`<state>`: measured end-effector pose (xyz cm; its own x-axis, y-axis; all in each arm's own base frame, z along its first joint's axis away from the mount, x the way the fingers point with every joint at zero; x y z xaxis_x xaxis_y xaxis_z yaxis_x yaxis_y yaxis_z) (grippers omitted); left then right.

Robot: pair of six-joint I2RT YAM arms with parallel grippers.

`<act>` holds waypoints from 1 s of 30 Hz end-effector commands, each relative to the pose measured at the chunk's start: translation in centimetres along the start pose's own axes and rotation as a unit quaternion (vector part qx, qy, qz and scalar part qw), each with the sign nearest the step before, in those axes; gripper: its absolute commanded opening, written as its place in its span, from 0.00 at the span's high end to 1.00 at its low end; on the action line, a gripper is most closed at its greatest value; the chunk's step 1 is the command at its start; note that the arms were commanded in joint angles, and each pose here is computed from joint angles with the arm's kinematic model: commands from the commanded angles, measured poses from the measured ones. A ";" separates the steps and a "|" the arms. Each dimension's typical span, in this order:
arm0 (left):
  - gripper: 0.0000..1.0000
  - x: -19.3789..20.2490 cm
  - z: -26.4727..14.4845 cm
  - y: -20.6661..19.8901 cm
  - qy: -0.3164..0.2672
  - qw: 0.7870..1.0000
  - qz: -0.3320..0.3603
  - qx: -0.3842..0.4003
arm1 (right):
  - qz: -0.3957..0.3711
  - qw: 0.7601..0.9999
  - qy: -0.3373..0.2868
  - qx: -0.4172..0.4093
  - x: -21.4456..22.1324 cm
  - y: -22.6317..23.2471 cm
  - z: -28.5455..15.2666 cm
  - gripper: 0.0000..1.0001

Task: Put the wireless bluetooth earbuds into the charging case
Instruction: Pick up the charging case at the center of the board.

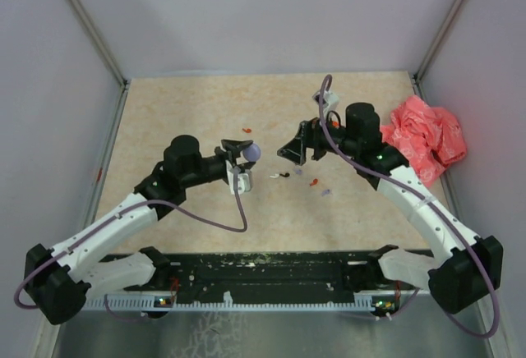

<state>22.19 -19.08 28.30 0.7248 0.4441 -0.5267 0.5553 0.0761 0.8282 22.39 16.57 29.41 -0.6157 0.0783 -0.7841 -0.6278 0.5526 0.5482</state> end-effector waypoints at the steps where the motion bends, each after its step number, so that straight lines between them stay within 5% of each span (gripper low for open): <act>1: 0.54 -1.1 0.7 0.9 -0.006 0.999 0.044 0.001 | -0.046 0.995 -0.036 -0.080 -2.4 3.2 0.8 0.15; 13: 0.54 -2.7 2.0 0.6 -0.025 0.998 0.060 0.014 | -0.039 0.990 -0.003 -0.139 -0.9 4.7 3.4 0.25; 30: 0.54 -3.1 2.7 0.0 -0.023 0.997 0.066 0.032 | -0.018 0.990 0.018 -0.140 0.9 4.1 4.9 0.56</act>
<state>21.13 -22.46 28.21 0.7872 0.4254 -0.4465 0.5075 -0.0355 0.8609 21.67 22.47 29.00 -0.6379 0.0183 -0.7699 -0.7203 0.3393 0.6050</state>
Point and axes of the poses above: each gripper's point midway between its finger pads, its own z axis out along the fingers, its own y axis along the line the jaws close on, x = y × z, the point moved 9 cm from there along -z, back along the fingers, and after that the axes turned 5 degrees about z, right-handed, at the moved point
